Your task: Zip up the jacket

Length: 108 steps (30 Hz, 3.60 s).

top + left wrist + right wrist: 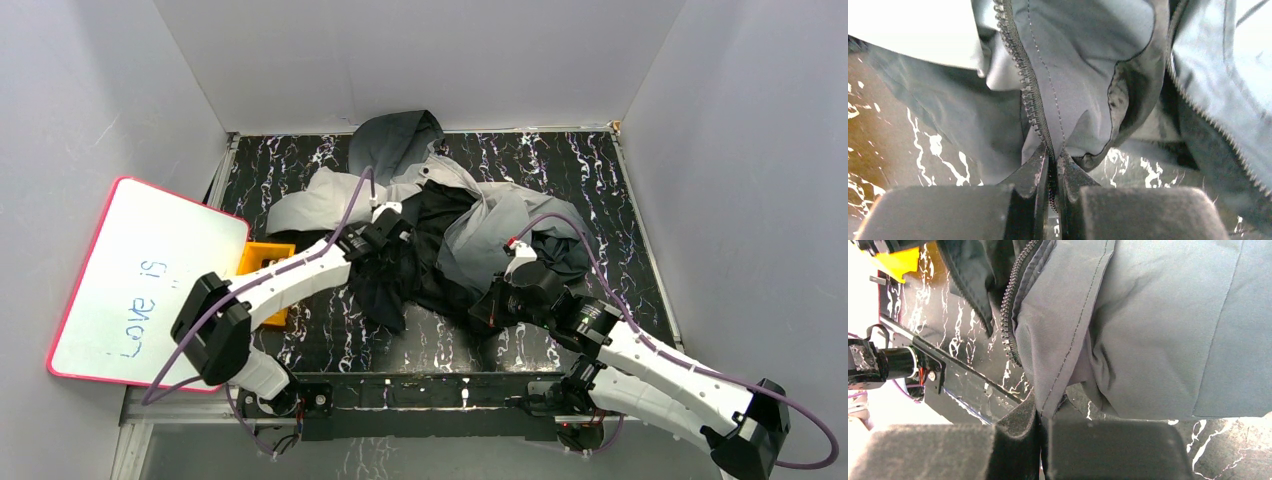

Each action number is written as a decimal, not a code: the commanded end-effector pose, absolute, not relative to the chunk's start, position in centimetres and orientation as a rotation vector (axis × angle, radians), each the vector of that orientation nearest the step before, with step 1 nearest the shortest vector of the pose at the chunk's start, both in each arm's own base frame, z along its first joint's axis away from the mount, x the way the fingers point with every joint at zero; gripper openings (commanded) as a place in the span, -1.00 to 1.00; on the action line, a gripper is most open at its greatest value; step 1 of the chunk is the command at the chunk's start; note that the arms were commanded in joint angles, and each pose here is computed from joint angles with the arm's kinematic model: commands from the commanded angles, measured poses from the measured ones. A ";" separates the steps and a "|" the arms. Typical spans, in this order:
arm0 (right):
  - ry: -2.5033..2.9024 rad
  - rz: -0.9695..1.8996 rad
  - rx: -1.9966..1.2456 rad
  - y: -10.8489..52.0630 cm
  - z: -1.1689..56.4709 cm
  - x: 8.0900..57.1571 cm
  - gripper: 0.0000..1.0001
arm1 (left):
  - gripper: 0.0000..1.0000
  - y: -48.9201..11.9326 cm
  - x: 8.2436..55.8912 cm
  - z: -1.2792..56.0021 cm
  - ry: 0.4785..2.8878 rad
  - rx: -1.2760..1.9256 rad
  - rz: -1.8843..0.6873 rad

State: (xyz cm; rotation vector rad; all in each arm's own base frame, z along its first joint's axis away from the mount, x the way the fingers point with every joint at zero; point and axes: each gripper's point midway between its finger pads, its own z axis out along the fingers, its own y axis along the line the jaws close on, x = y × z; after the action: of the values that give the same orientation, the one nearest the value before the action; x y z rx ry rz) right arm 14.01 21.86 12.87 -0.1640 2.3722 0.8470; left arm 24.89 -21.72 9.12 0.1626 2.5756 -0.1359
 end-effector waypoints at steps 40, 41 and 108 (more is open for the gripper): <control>2.372 0.715 -0.085 20.4 13.0 15.4 -1.00 | 0.60 -24.1 19.9 13.8 2.594 0.261 -0.284; 2.374 0.717 -0.086 20.4 13.0 15.4 -1.00 | 0.60 -24.2 19.6 13.3 2.603 0.259 -0.302; 2.419 0.725 -0.096 21.0 11.3 15.1 -1.00 | 0.31 -24.9 19.5 2.4 2.801 0.272 -0.172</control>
State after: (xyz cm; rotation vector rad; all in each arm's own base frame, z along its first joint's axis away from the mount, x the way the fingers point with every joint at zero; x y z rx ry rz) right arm 14.28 20.41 10.37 -0.1057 2.4661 0.6955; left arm 19.52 -24.87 2.61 0.2534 2.7865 -0.1692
